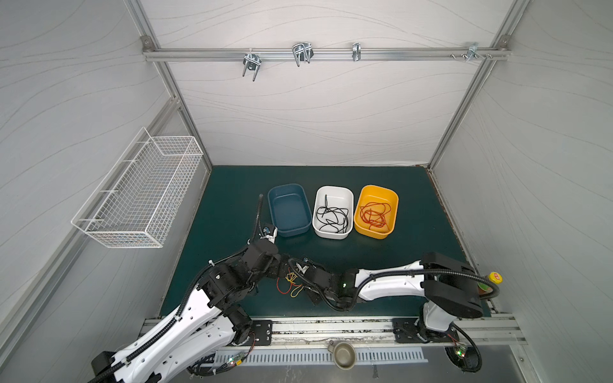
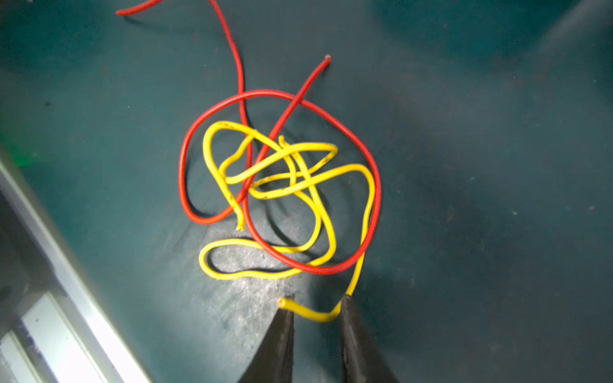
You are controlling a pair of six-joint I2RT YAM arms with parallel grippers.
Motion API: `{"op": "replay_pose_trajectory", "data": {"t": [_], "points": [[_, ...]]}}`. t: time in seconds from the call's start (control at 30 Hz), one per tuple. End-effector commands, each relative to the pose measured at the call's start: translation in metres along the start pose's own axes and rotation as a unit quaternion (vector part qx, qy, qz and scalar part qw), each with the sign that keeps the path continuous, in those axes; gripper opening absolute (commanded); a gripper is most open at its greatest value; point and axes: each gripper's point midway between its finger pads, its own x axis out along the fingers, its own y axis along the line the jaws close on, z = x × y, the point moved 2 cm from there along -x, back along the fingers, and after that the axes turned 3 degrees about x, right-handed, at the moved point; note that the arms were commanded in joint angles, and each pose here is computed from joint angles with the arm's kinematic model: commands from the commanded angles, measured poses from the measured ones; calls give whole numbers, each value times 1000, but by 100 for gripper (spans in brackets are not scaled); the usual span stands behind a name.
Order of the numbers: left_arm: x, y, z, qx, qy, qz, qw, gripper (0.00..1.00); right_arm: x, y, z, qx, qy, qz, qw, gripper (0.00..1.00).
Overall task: Untangle the cables
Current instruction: 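Close the right gripper on the yellow wire end, then lift the yellow wire with the right gripper while left moves toward the tangle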
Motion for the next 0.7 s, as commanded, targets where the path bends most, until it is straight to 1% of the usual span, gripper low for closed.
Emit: {"op": "replay_pose_trajectory", "data": {"t": [0.0, 0.2, 0.27, 0.43, 0.6, 0.67], "points": [[-2, -4, 8, -4, -21, -10, 1000, 100, 3, -5, 5, -5, -9, -25, 1000, 22], [-1, -4, 8, -2, -19, -10, 1000, 100, 7, -10, 3, 4, -6, -17, 1000, 15], [-1, -4, 8, -2, -18, -11, 1000, 100, 6, -11, 2, 2, -6, -17, 1000, 9], [-1, -4, 7, -1, -18, -11, 1000, 100, -3, -15, 3, 3, -14, -19, 1000, 0], [0, -5, 7, 0, -15, -12, 1000, 100, -23, -21, 6, 7, -27, -16, 999, 0], [1, -6, 6, 1, -13, -12, 1000, 100, -36, -20, 8, 15, -36, 0, 999, 0]]}}
